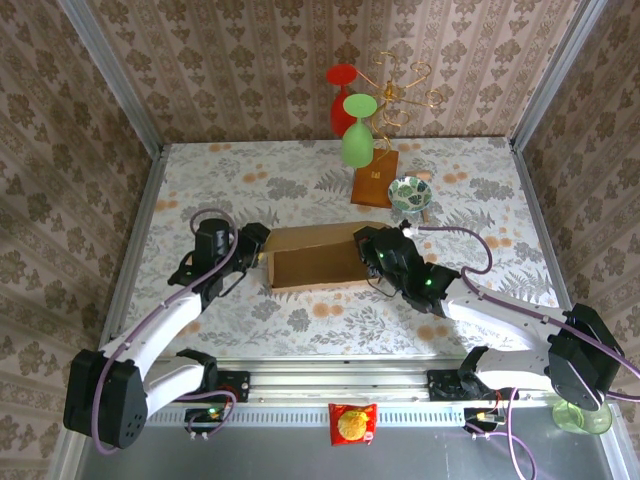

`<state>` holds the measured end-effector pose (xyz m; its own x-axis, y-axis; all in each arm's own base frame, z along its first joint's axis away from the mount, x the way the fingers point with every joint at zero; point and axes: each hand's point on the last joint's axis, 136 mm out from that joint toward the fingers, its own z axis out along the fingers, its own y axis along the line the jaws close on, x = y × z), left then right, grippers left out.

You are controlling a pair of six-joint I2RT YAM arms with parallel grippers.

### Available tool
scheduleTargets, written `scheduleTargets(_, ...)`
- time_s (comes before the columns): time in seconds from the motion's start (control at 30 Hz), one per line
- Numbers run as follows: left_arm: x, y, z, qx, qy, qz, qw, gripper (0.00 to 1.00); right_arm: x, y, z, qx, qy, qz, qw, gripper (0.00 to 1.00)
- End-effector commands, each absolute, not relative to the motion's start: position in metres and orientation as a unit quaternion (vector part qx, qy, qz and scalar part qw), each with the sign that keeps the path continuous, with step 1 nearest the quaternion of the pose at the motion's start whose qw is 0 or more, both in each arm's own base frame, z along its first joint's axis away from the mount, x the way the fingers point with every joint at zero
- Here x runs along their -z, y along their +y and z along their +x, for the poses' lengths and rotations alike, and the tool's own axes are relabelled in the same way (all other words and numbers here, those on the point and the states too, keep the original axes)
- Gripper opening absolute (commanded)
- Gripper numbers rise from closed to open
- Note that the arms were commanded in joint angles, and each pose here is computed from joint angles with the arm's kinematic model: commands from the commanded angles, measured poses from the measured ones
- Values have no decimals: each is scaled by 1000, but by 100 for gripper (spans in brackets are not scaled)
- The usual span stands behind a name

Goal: Fold the paper box

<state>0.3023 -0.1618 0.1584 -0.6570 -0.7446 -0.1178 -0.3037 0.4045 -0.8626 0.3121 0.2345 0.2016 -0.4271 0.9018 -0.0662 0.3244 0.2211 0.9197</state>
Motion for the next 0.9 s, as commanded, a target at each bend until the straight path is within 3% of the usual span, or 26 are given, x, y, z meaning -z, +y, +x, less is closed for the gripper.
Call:
scheduleTargets(0.0, -143, -159, 290, 412, 816, -322, 244, 45, -169, 224, 305, -405, 742, 432, 314, 0)
scheduleTargets(0.33, -145, -152, 288, 395, 822, -316, 261, 45, -174, 229, 306, -405, 746, 428, 310, 0)
scheduleTargets(0.5, -177, -137, 291, 373, 822, -296, 313, 51, -187, 231, 313, -402, 746, 426, 316, 0)
scheduleTargets(0.63, -212, -106, 282, 265, 853, -230, 385, 57, -189, 226, 320, -393, 744, 435, 320, 0)
scheduleTargets(0.87, -225, -102, 264, 125, 888, -19, 443, 50, -191, 228, 328, -389, 745, 439, 318, 0)
